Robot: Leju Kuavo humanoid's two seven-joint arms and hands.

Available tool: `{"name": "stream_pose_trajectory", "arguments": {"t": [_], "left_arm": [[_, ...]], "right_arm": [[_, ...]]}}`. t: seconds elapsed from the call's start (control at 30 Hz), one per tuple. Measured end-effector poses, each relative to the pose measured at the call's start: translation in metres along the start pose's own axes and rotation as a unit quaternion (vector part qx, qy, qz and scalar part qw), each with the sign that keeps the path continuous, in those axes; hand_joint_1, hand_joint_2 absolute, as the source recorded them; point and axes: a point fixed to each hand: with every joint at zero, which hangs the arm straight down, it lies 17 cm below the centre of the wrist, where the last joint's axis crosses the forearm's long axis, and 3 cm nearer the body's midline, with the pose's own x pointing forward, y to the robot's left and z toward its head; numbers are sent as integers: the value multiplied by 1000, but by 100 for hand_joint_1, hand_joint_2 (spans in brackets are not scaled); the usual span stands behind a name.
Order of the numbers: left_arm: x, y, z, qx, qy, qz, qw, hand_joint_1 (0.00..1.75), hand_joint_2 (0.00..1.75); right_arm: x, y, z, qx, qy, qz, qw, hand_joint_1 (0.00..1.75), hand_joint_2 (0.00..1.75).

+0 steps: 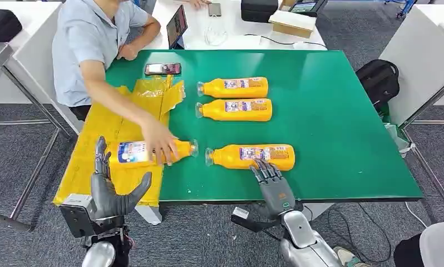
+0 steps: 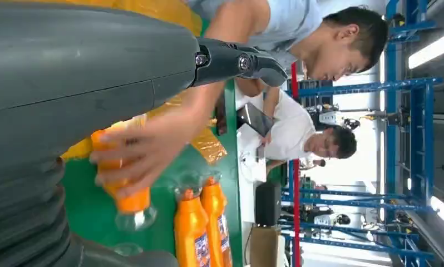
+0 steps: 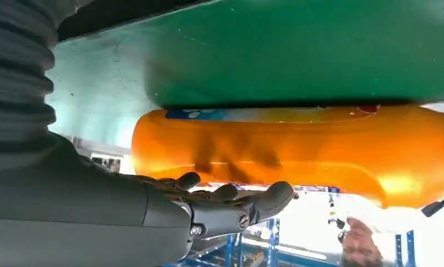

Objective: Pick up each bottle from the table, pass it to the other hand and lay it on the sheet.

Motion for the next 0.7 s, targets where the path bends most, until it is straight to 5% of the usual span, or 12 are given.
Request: {"name": "stream_pose_trajectory", "arguments": {"t": [0.4, 0.7], "left_arm": [[4, -3, 2, 1, -9, -8, 1000, 0, 175], [5, -18, 2, -16, -13, -2, 1000, 0, 175]], "right_arm": [[24, -15, -6, -22, -46, -8, 999, 0, 175], [58, -35, -10, -53, -87, -129, 986, 0, 175]]}}
